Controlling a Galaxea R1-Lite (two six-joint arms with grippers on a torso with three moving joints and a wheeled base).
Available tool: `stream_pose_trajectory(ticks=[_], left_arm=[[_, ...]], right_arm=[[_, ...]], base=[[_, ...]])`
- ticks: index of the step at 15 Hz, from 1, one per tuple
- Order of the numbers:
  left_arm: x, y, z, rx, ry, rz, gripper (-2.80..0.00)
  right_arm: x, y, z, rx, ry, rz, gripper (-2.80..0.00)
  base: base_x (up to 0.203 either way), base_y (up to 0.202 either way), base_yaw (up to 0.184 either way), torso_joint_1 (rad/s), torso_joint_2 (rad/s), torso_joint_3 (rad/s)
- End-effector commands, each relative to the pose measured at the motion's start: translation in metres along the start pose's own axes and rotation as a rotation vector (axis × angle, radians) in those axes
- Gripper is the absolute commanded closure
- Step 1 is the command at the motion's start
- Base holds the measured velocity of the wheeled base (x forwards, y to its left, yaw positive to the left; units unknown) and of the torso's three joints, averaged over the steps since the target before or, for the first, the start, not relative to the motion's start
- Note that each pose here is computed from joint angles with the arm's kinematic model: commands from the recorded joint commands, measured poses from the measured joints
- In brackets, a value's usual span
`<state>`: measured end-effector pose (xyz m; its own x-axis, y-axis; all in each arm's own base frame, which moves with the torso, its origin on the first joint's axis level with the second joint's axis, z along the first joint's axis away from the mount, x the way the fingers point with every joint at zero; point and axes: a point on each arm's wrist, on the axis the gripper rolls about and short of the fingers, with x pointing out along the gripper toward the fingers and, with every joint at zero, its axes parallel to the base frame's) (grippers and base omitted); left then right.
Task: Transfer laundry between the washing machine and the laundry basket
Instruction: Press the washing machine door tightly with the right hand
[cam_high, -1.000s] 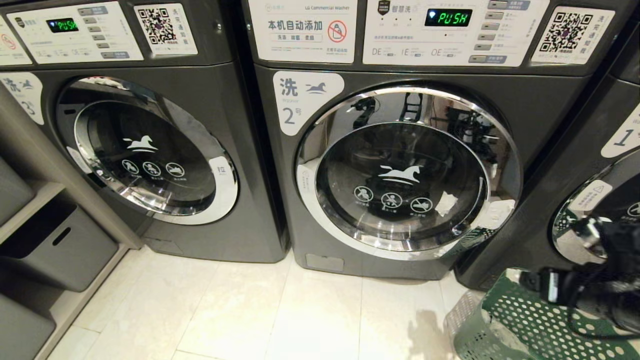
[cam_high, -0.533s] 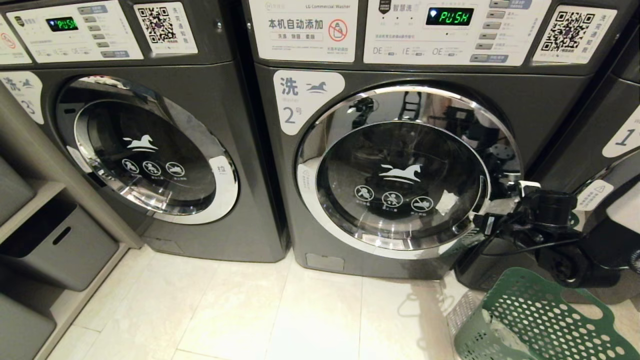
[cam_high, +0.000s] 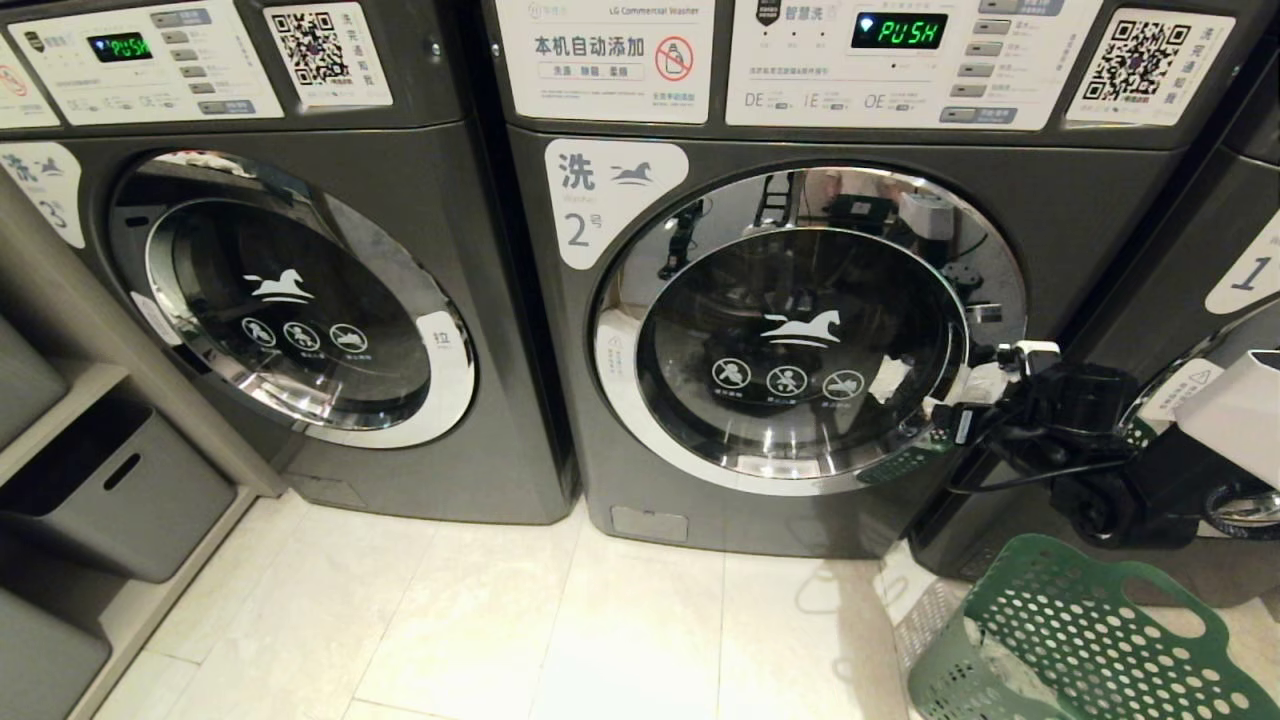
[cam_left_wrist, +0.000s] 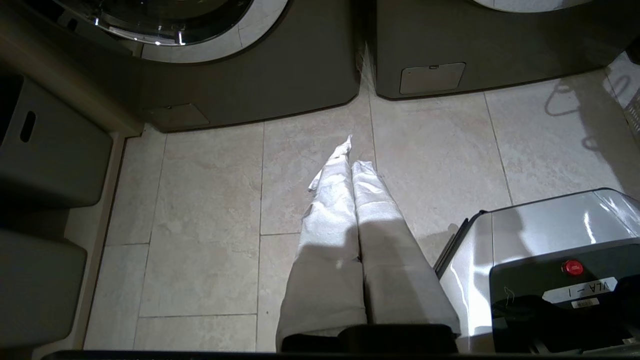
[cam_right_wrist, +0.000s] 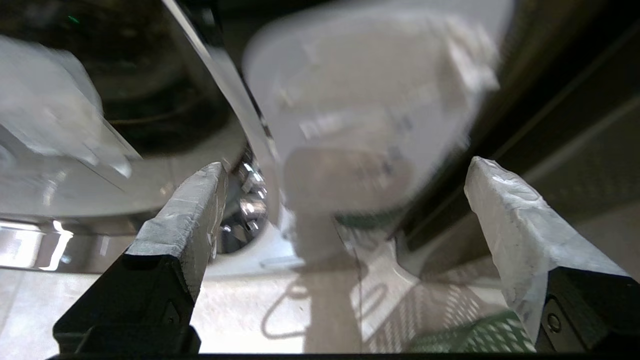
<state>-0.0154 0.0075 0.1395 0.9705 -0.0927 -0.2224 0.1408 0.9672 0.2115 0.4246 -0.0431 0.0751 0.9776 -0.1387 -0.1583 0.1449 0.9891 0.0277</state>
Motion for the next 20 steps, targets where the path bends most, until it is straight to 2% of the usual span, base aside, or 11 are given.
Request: stream_pose_trajectory(ticks=[1,7,12,20], left_arm=[[0.002,-0.001,-0.003,0.004,0.016,-0.002,0.00],[0.003,-0.001,-0.005,0.004,0.025,0.001,0.00],[0.003,-0.001,-0.006,-0.002,0.027,0.002,0.00],[0.003,-0.001,-0.005,-0.002,0.029,0.022,0.00]], right_arm=[[0.001,0.000,0.014,0.001,-0.050,0.006,-2.80],[0.010,0.001,0.028,-0.002,-0.110,0.020,-2.80],[0.033,0.001,0.038,-0.002,-0.186,0.035,-2.80],[0.044,0.002,0.022,-0.016,-0.162,0.079,-2.80]], base=[[0.000,0.000,0.000,0.000,0.00,0.000],[0.000,0.000,0.000,0.000,0.00,0.000],[0.000,0.000,0.000,0.000,0.00,0.000],[0.000,0.000,0.000,0.000,0.00,0.000]])
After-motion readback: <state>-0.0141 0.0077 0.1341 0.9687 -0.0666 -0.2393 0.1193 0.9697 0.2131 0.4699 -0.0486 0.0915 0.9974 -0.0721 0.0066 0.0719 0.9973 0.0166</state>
